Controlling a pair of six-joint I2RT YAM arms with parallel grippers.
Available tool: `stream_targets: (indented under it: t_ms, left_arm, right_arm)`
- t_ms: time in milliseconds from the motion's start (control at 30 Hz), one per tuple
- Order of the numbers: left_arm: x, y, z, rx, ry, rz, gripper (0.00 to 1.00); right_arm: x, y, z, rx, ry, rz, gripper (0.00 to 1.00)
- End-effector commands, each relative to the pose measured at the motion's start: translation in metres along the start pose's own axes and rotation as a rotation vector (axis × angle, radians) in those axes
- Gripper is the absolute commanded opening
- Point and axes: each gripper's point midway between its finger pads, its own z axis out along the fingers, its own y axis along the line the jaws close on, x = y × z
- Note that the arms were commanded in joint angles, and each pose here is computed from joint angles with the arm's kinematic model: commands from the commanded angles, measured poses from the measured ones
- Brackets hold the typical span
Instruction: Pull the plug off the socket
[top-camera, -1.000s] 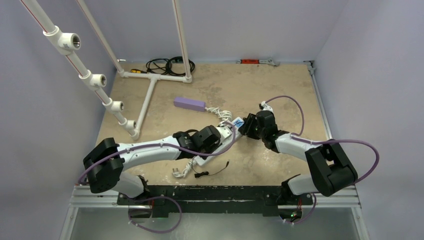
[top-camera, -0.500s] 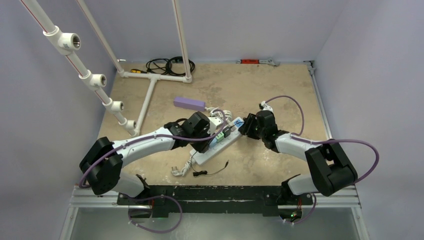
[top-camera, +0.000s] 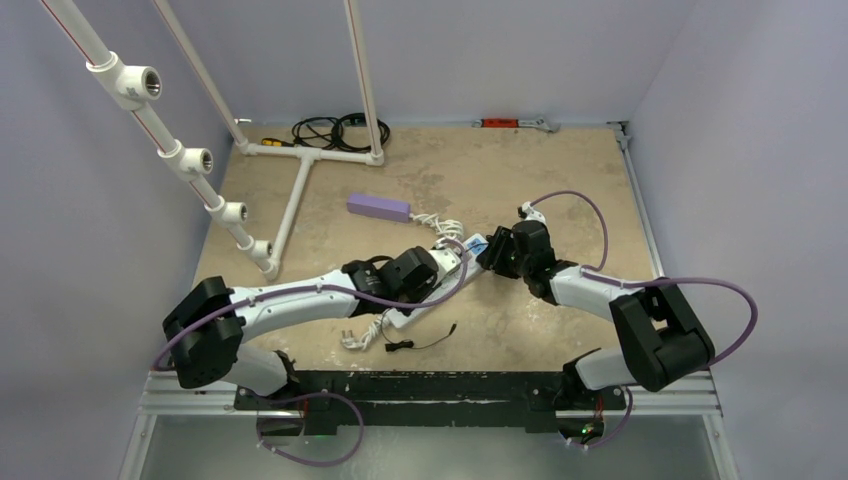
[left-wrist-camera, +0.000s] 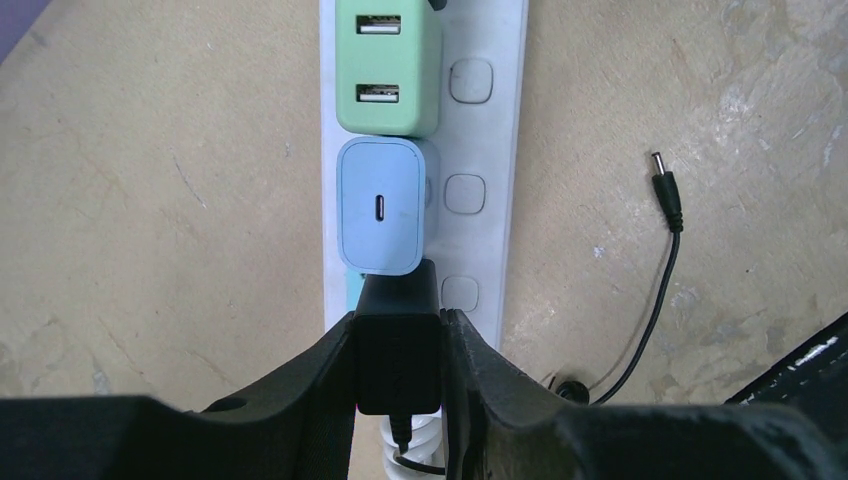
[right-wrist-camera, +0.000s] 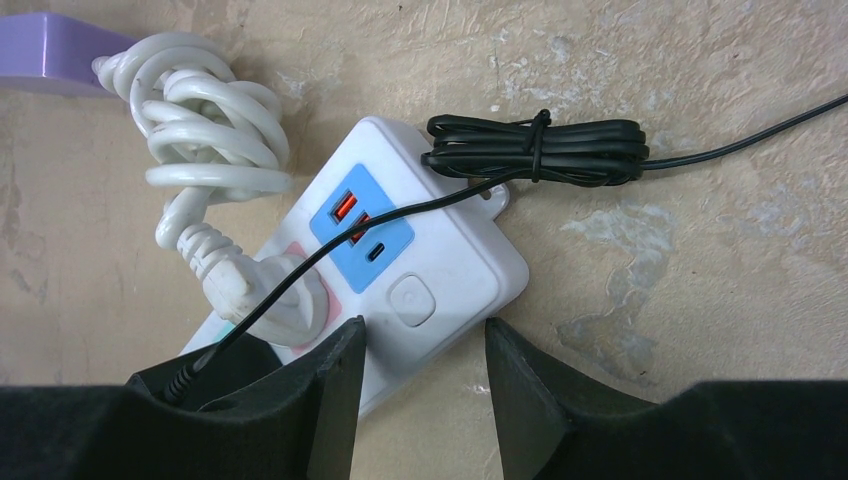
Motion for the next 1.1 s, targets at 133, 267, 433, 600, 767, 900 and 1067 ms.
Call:
stream_targets:
  t_ms: [133,267,433,600,767,900,1067]
  left_arm:
    - [-0.017,0.024,-0.015,-0.163,-0.072,0.027,0.00]
    - [-0.020,0.013,-0.016,-0.095,-0.089,0.020,0.00]
    - [-0.020,0.003,-0.012,-0.003,-0.080,0.006,0.00]
    - [-0.026,0.015,-0.013,0.029,-0.092,-0.062,0.00]
    - [-0.035,0.026,-0.019,0.059,-0.127,-0.120,0.00]
    - [-0.037,0.030,-0.023,0.070,-0.144,-0.140,0.00]
    - [-0.040,0.034,-0.026,0.062,-0.155,-0.149,0.00]
  right_arm:
    - [-0.004,-0.006,0.003,0.036,-0.009,-0.020,0.50]
    - [-0.004,-0.006,0.003,0.035,-0.009,-0.020,0.50]
    - [-0.004,-0.006,0.003,0.034,-0.006,-0.021,0.50]
    - [-0.004,-0.006,0.004,0.036,-0.007,-0.021,0.50]
    - [-0.005,-0.006,0.003,0.038,-0.011,-0.020,0.50]
    - [-0.005,-0.006,0.003,0.039,-0.011,-0.019,0.50]
    - [-0.005,-0.006,0.003,0.036,-0.011,-0.021,0.50]
